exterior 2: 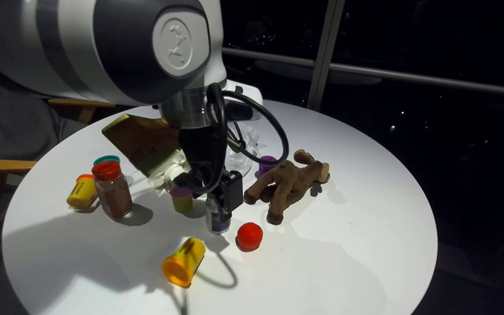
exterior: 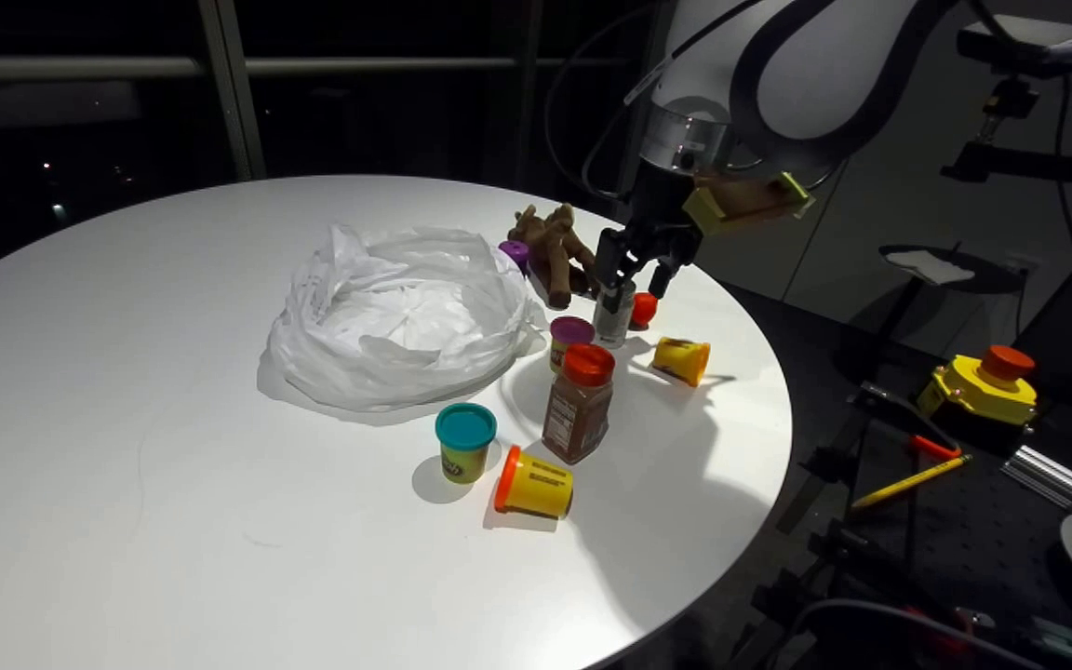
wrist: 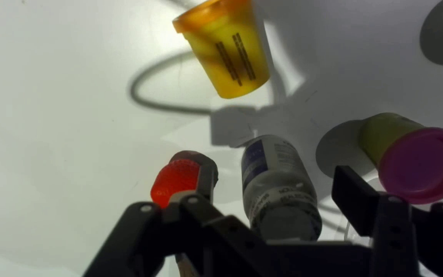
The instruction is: Pick the bottles and objects on the table and put them in the plastic bag
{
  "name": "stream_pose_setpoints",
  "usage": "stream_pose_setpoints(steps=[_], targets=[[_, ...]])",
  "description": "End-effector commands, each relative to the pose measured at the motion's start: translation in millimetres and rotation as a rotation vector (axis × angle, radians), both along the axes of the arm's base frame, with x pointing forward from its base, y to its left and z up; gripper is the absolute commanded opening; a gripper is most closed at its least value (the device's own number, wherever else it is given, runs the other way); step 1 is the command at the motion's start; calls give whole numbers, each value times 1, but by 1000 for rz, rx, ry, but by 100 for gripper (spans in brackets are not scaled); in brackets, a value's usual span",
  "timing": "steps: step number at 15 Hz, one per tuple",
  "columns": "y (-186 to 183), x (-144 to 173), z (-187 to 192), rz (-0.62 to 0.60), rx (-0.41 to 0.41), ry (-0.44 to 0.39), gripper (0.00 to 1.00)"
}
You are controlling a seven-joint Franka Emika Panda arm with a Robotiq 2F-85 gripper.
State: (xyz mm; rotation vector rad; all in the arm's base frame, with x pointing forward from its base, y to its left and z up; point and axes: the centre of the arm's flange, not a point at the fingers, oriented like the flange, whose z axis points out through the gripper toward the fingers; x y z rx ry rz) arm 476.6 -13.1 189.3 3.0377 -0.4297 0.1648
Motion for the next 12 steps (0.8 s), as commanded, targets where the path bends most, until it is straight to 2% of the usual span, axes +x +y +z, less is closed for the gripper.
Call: stream_pose_setpoints(steps=[1,4,5,8,12], targets=[[6,15,-1,-17,-3,-19,46],[8,12,17,-26,-32,-7,22],[10,13,24,-27,-41,-15,18],[32,23,70,-29,-60,-84,18],[100,49,125,-3,-44,-163,18]])
